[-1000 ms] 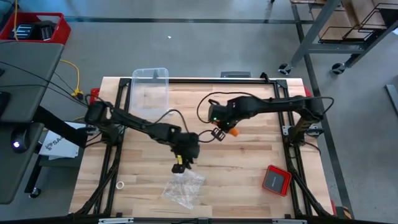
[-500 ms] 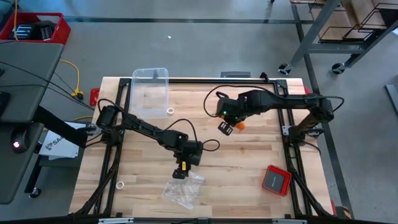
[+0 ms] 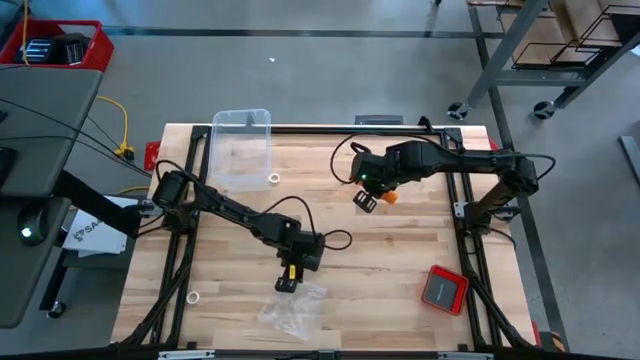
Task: Roll bandage
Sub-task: Put the rolled orange bandage into the zip bag
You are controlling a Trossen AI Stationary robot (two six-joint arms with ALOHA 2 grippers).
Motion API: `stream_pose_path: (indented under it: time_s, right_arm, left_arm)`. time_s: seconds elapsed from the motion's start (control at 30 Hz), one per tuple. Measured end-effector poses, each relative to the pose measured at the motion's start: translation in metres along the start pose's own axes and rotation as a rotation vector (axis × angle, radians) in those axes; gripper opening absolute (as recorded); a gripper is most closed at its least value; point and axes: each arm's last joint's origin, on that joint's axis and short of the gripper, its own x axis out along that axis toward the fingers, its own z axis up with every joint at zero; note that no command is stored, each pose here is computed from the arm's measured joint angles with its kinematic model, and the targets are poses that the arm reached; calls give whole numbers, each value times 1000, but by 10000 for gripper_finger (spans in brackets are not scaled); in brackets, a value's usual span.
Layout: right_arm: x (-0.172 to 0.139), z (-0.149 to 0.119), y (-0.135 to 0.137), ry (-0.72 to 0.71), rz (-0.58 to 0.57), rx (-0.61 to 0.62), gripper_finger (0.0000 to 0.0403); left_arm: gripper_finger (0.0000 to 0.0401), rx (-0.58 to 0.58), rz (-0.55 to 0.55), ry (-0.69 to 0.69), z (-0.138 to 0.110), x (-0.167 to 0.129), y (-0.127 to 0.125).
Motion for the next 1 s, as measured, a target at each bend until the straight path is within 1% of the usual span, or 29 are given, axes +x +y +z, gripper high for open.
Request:
stream_pose_path:
  time_s: [0.1,0.17,0.27,0.3,0.37,0.43,0.53,0.67,0.77,0.83,0.93,1.0]
  right_arm:
    - [0,-2,-3,35,-13,-22,43]
    - [0,-7,-5,91,-13,-53,43]
    - [-6,-13,-9,138,5,-108,43]
    - [-9,-14,-11,146,25,-120,43]
    - [-15,-14,-13,135,103,-132,43]
    - [-21,-10,-13,85,186,-109,43]
    - [-29,2,-8,-53,328,-42,43]
    - [-40,27,7,-284,547,41,43]
    - [-50,45,18,-451,711,95,43]
    - [-57,52,20,-527,777,129,43]
    - [-62,56,21,-577,816,153,43]
    - [-63,58,21,-597,817,176,43]
  left_arm:
    - [4,-12,60,-6,0,-12,-4]
    - [2,30,126,-41,4,-30,-10]
    - [1,141,252,-89,6,-63,-22]
    - [1,189,303,-109,7,-76,-26]
    - [1,297,414,-129,7,-102,-35]
    - [1,393,548,-133,5,-129,-43]
    - [1,481,711,-172,6,-161,-52]
    - [0,567,826,-219,15,-192,-56]
    - [0,569,893,-227,19,-203,-50]
    - [0,538,926,-249,22,-208,-44]
    - [0,489,955,-280,23,-213,-36]
    - [0,468,963,-334,27,-217,-34]
